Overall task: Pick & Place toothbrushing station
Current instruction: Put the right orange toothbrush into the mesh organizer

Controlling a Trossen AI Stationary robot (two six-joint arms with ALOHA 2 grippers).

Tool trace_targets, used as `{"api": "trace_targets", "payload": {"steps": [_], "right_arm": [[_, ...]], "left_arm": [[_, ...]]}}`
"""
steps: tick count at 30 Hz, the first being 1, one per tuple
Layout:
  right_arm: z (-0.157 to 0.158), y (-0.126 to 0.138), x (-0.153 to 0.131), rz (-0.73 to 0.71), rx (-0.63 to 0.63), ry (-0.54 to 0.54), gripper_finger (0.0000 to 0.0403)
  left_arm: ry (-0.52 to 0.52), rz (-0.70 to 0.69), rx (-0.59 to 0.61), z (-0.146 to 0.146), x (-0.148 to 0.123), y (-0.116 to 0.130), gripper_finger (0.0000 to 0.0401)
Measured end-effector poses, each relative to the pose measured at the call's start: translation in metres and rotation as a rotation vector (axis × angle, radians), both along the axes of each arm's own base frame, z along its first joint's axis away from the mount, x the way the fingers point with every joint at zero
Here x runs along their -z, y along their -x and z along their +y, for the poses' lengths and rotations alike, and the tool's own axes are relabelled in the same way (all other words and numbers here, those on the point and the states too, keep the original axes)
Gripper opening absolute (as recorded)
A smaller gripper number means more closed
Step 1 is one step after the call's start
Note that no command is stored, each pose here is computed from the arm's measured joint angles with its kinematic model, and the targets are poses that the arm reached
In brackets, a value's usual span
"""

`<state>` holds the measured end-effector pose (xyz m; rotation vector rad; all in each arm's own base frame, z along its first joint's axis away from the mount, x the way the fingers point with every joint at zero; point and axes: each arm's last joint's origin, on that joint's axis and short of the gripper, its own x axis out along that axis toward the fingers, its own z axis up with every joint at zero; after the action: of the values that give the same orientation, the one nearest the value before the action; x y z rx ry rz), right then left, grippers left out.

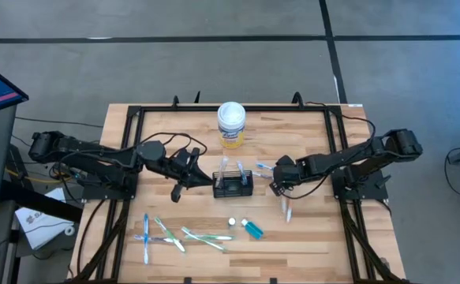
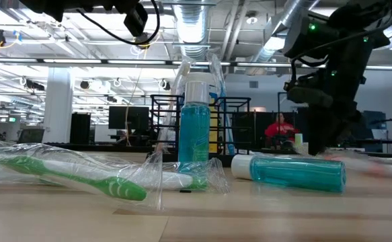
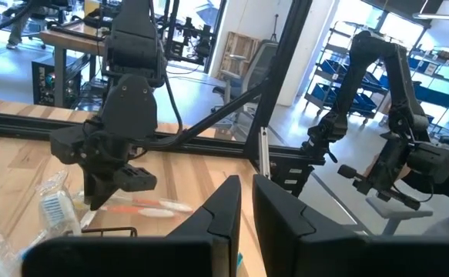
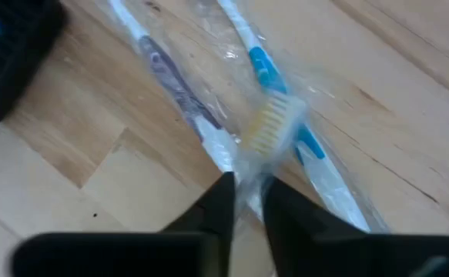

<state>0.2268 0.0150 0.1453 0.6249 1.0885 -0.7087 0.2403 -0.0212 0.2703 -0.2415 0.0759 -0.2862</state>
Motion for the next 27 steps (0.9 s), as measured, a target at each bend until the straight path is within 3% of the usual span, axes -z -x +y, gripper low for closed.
{"api": "trace_targets", "payload": {"steps": [3,15,27], "right_arm": [[0.0,0.001,-0.004,-0.014,-0.025,0.005,0.0008],[0.0,0.001,-0.01,-0.044,-0.062,0.022,0.0001],[0.002,0.004,-0.068,-0.431,-0.155,0.212,0.0]], "left_arm": [[0.0,0.0,0.0,0.0,0.0,0.0,0.003],[-0.001,0.005,0.0,0.0,0.0,0.0,0.003],[-0.001,0.011,0.0,0.0,0.001,0.0,0.003]]}}
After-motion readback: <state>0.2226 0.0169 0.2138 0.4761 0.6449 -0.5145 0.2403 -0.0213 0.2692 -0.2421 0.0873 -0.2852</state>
